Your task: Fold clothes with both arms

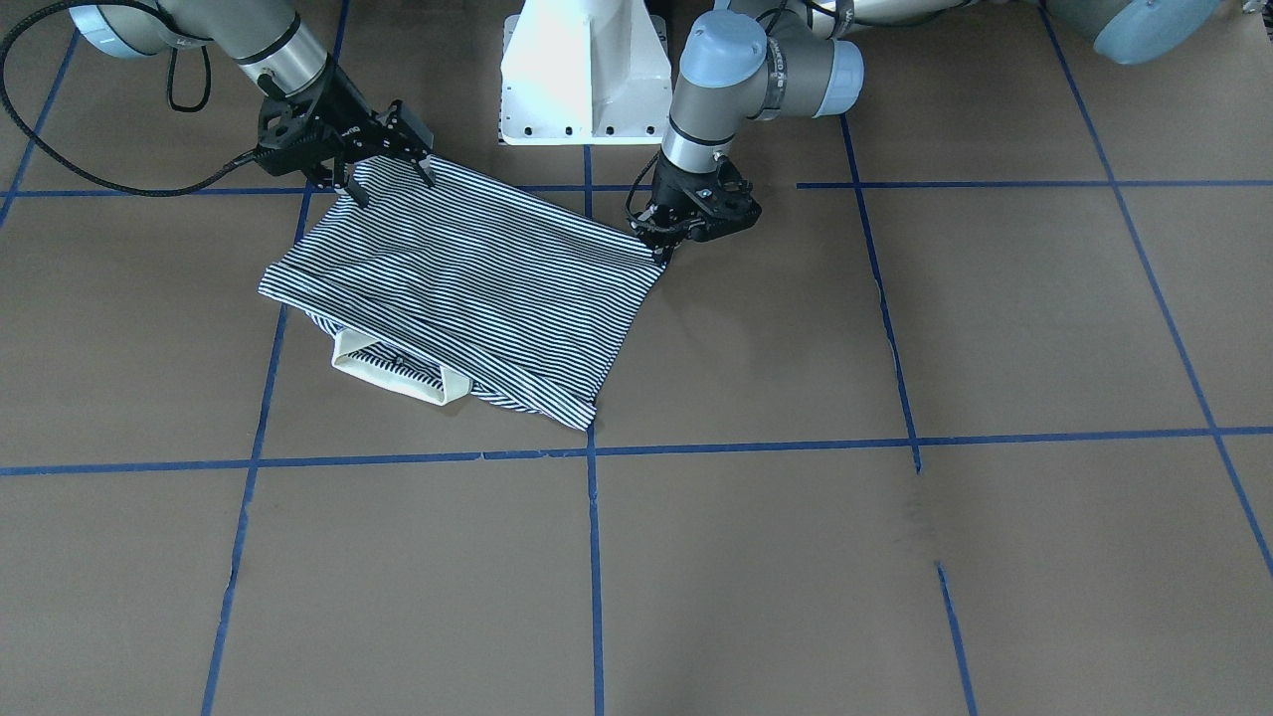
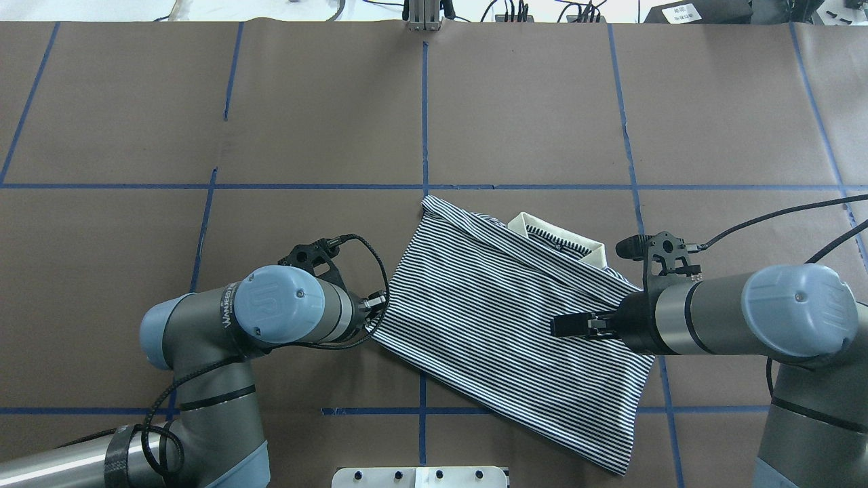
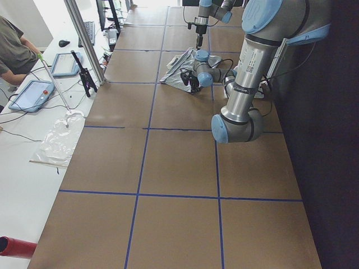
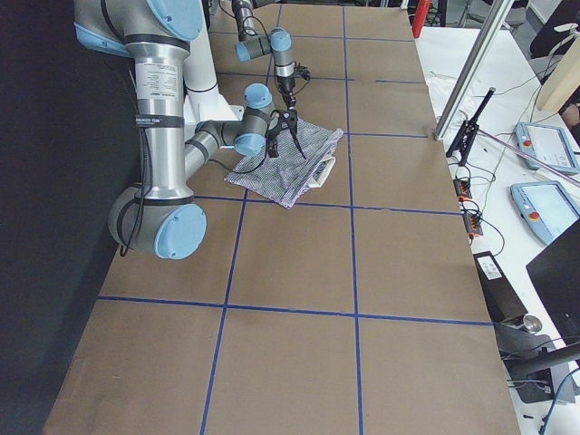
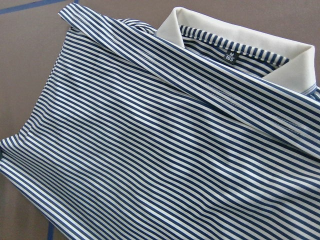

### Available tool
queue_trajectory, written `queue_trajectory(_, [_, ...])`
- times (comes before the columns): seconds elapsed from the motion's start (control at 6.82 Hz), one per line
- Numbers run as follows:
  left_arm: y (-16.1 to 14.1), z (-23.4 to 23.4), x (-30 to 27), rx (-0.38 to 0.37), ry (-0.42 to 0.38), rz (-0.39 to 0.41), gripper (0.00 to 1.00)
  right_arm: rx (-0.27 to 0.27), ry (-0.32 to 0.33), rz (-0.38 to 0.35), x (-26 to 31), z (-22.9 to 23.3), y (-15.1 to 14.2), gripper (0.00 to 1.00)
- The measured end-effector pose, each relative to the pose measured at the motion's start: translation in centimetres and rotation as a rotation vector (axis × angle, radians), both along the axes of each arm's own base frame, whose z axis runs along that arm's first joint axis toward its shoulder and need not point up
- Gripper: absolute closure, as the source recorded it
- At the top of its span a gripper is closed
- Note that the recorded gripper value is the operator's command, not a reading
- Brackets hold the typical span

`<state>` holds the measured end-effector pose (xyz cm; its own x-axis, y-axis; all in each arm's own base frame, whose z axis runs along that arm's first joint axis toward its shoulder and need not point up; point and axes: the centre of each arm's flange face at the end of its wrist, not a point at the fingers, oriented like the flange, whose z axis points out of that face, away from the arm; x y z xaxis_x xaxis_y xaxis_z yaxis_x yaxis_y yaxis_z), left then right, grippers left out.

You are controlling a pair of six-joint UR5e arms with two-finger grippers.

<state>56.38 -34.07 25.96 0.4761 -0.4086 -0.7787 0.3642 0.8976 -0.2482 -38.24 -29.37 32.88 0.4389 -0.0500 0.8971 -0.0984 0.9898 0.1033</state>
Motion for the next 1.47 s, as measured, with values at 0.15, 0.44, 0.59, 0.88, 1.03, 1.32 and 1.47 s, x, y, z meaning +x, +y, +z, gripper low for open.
queue_trajectory(0.15, [-2.4, 0.3, -1.3, 0.028, -0.014, -0.018, 1.0, 0.0, 0.0, 0.0, 0.0, 0.0, 0.0, 0.0])
queue_trajectory(0.44, [-8.8, 1.9, -3.9, 0.09, -0.067, -0.062, 1.0, 0.0, 0.0, 0.0, 0.0, 0.0, 0.0, 0.0])
queue_trajectory(0.59, [-13.0, 2.4, -5.0, 0.127, -0.08, -0.093, 1.0, 0.0, 0.0, 0.003, 0.0, 0.0, -0.1, 0.0])
queue_trajectory(0.88, [-22.2, 2.9, -3.7, 0.204, -0.044, -0.159, 1.0, -0.001, 0.001, 0.006, 0.1, 0.1, -0.2, 0.0])
queue_trajectory(1.03, [-25.6, 2.0, -2.3, 0.244, -0.03, -0.176, 1.0, -0.001, 0.002, 0.007, 0.2, 0.1, -0.2, 0.0])
queue_trajectory(1.32, [-29.0, -0.2, -0.6, 0.315, -0.013, -0.212, 1.0, -0.001, 0.001, 0.01, 0.2, 0.1, -0.3, 0.0])
queue_trajectory(1.47, [-29.7, -0.1, 0.0, 0.342, -0.012, -0.219, 1.0, -0.002, 0.002, 0.01, 0.2, 0.1, -0.4, 0.0])
